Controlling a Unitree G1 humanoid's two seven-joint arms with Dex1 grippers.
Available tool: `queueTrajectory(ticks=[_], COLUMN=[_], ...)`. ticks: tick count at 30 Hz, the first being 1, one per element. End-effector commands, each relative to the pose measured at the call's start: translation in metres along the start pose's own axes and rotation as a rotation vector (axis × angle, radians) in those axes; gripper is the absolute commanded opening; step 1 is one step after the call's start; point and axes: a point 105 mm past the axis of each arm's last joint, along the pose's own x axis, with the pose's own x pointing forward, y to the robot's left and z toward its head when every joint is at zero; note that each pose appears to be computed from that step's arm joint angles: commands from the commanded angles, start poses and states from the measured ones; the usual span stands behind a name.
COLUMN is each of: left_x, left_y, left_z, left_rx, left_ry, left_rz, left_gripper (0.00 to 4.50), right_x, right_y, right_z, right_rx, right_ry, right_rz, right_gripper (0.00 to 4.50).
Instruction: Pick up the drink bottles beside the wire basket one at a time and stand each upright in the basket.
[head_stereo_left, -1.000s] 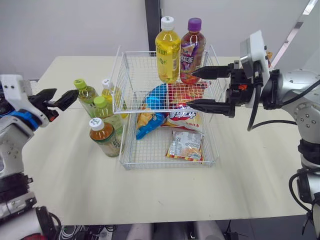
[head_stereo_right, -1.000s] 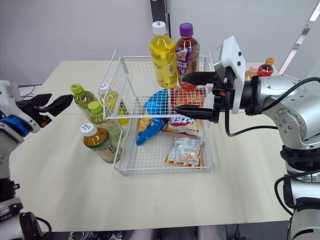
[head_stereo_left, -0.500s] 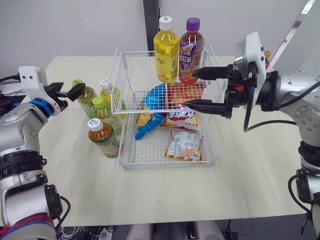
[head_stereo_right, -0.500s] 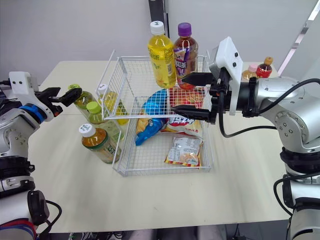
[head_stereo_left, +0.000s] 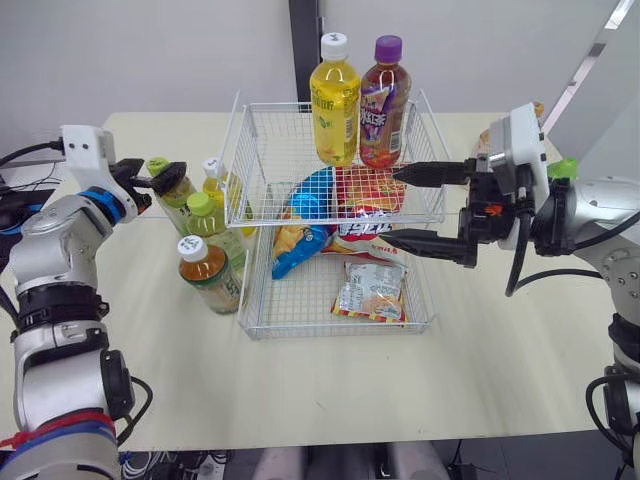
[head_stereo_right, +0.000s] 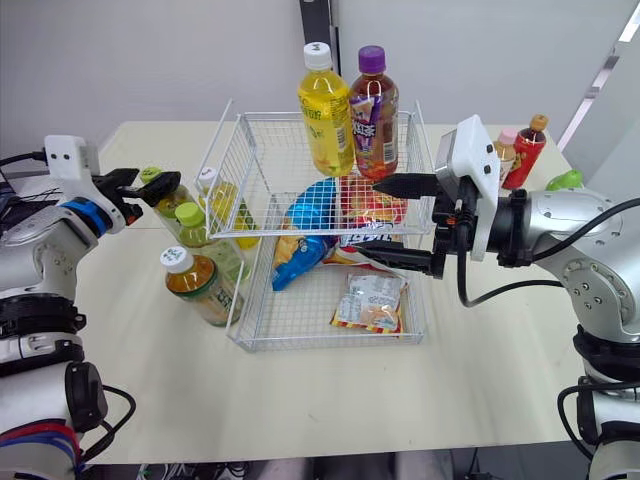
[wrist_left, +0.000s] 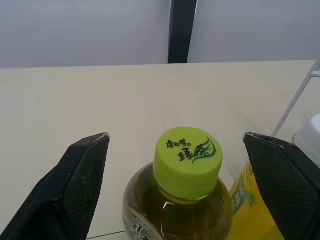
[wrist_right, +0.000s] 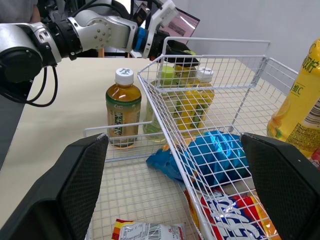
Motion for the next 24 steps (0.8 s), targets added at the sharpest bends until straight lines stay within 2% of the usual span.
queueTrajectory(ticks=[1,4,11,20,24], left_x=[0.002,0.006,0.007,0.000,-0.006], left_y=[0.002,0.002,0.002,0.003,0.006], left_z=[0.014,0.011,0.010,0.019,0.028], left_rx=[0.033,0.034,0.029,0.043,0.056], left_ry=[-0.042,-0.034,-0.038,-0.058,-0.074], left_rz=[0.009,0.012,0.000,-0.010,-0.002], left_gripper=[4.29,3.57,1.40,1.36,1.36], right_x=[-0.005,-0.005,-0.006,-0.009,-0.011], right_y=[-0.002,-0.005,-0.009,-0.014,-0.027], right_z=[0.009,0.008,0.008,0.014,0.033], right_rx=[-0.049,-0.049,-0.057,-0.084,-0.097], right_ry=[-0.028,-0.032,-0.040,-0.073,-0.100], right_rz=[-0.015,-0.027,-0.042,-0.071,-0.093], right_gripper=[4.50,4.50,4.50,4.50,4.50])
